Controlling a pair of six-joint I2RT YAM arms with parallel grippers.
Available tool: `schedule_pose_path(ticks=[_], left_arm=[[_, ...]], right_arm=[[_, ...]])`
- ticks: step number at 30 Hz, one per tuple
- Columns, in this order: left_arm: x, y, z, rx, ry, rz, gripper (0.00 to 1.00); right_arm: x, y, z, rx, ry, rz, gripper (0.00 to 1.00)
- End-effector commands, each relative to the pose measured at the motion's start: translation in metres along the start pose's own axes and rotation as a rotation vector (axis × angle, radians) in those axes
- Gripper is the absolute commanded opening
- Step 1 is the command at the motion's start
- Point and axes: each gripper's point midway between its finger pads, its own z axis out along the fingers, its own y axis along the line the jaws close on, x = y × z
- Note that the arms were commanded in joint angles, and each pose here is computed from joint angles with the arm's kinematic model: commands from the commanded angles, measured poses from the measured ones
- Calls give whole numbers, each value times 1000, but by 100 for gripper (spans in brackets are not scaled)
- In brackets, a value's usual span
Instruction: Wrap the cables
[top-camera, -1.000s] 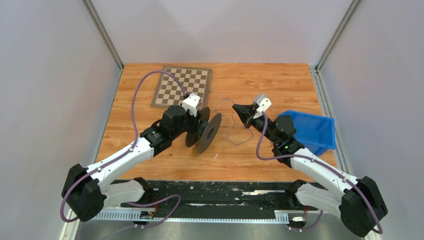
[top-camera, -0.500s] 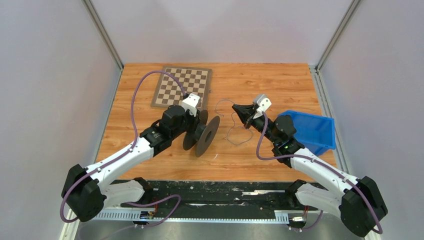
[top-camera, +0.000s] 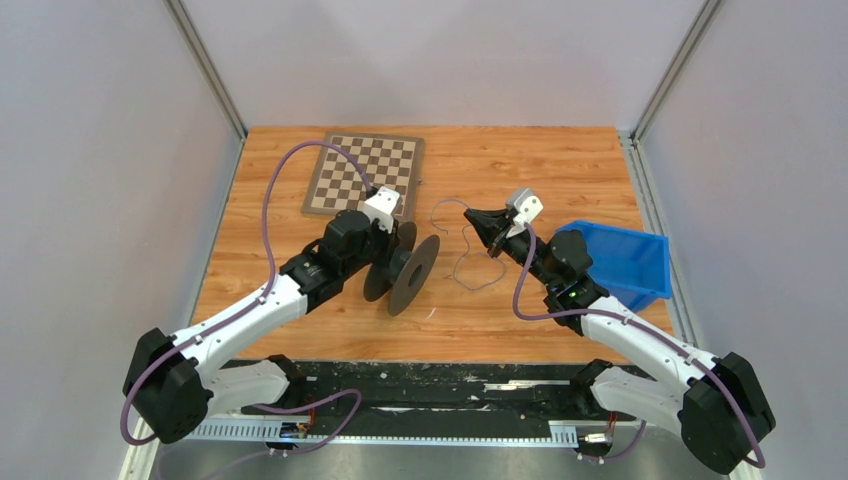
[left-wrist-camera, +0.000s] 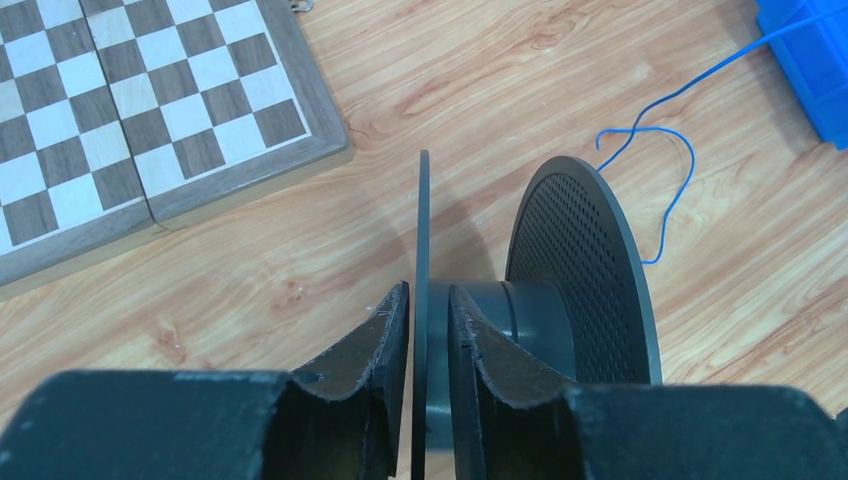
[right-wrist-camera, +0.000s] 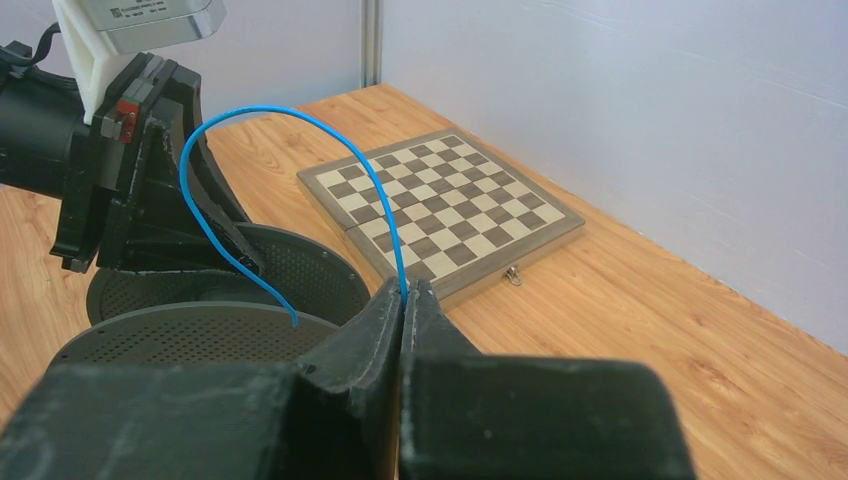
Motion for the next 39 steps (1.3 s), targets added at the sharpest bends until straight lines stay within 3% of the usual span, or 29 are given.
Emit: schedule_pose_path(ticks=[1,8,14,20,23,31,39], left_arm=[[-15,-1,0,-2,-33,-22,32],[-41,2,-13,-18,-69,-34,60],[-64,5,-41,-12,-113,-46,70],[-30,31,-76,-128,-103,-163,73],[-35,45,-102,-168,-146,-206,74],[-20,38,-121,-118,-177,-291,74],[-2,19,-119,6,-197,-278,79]], right_arm=[[-30,1,5,-12,-82,1,0],[-31,5,12,-36,-89,29,0],[-43,26,37,-93,-109,37,0],[-35,73,66,-180,-69,60,0],[-22,97,71,-200,-36,90,0],[42,112,73,-132,107,174,0],[59,111,67,-122,138,149,0]])
